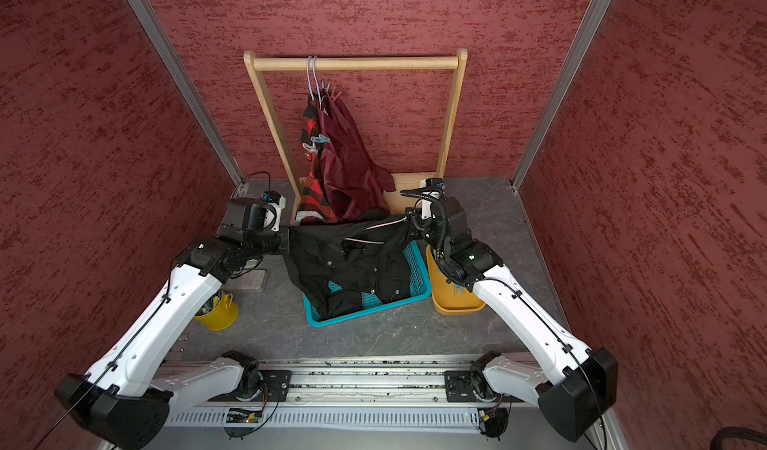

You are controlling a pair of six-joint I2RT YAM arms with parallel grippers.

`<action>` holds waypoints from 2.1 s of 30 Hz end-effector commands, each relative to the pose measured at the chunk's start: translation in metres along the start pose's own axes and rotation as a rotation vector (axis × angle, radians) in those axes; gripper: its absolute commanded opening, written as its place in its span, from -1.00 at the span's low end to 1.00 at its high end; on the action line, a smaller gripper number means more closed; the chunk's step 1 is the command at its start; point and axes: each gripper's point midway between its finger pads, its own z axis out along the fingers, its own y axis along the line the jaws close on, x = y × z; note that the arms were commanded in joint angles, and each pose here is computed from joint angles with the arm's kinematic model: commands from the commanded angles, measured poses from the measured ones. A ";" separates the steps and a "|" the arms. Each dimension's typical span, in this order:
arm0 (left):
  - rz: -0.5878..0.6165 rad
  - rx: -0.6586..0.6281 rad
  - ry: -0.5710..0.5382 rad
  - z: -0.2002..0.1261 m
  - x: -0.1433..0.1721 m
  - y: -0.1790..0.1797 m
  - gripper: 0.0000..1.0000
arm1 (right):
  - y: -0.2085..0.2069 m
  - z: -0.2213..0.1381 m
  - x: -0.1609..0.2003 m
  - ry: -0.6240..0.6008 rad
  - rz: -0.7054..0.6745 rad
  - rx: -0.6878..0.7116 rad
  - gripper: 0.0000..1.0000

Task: Remove the clothespins securing long-sleeve shirts to the hanger
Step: Remove the long-sleeve shirt from the hanger.

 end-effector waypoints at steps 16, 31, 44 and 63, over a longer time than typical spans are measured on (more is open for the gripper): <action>-0.092 -0.071 -0.095 0.003 -0.045 0.037 -1.00 | -0.008 -0.007 0.006 0.007 -0.021 0.012 -1.00; -0.184 -0.043 -0.126 0.009 -0.064 0.054 -1.00 | -0.017 -0.013 0.017 0.031 -0.026 0.037 -1.00; 0.021 0.063 -0.041 0.022 -0.036 -0.011 -1.00 | -0.002 -0.011 -0.003 0.001 0.008 -0.023 -1.00; 0.054 0.292 0.194 0.085 0.064 -0.107 -0.54 | 0.020 -0.007 -0.001 0.017 0.029 -0.151 -1.00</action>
